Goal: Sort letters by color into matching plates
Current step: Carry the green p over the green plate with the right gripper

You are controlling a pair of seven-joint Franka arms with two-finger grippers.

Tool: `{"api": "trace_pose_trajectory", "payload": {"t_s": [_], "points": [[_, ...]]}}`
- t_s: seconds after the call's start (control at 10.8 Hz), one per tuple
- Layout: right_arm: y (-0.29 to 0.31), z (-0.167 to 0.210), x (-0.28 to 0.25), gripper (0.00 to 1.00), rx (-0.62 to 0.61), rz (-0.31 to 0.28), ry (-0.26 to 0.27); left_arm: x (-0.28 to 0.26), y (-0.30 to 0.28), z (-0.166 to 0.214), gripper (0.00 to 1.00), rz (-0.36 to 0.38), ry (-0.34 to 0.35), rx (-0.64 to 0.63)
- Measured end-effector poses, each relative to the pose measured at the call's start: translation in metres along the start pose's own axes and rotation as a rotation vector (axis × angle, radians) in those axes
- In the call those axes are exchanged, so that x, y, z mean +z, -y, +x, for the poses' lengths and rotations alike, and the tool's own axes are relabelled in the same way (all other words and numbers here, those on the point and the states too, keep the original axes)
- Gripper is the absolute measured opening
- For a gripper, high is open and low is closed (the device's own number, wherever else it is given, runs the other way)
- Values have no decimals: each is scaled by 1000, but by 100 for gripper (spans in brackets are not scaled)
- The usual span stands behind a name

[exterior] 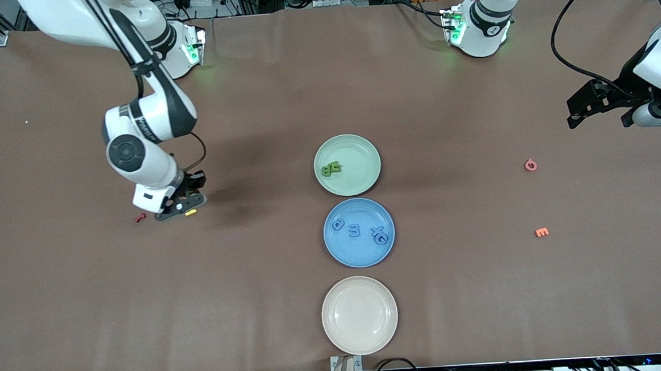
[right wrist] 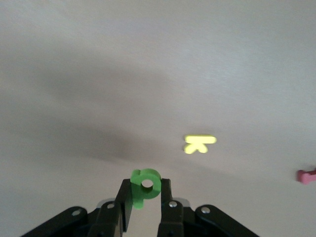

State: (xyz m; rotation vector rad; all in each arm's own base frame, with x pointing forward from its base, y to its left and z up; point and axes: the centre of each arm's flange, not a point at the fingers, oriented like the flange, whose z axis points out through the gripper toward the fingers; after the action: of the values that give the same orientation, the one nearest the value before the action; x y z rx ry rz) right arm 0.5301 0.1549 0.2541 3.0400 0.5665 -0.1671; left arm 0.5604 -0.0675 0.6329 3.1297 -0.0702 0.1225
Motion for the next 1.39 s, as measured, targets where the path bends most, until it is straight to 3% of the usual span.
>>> {"api": "trace_pose_trajectory", "payload": {"t_s": [0.46,1.39], "points": [[83,13,-19,27,142,95,-47,0,0,0,100,0,0,0],[249,34,-36,27,356,141,-97,4,1,2,100,0,7,-1]]}}
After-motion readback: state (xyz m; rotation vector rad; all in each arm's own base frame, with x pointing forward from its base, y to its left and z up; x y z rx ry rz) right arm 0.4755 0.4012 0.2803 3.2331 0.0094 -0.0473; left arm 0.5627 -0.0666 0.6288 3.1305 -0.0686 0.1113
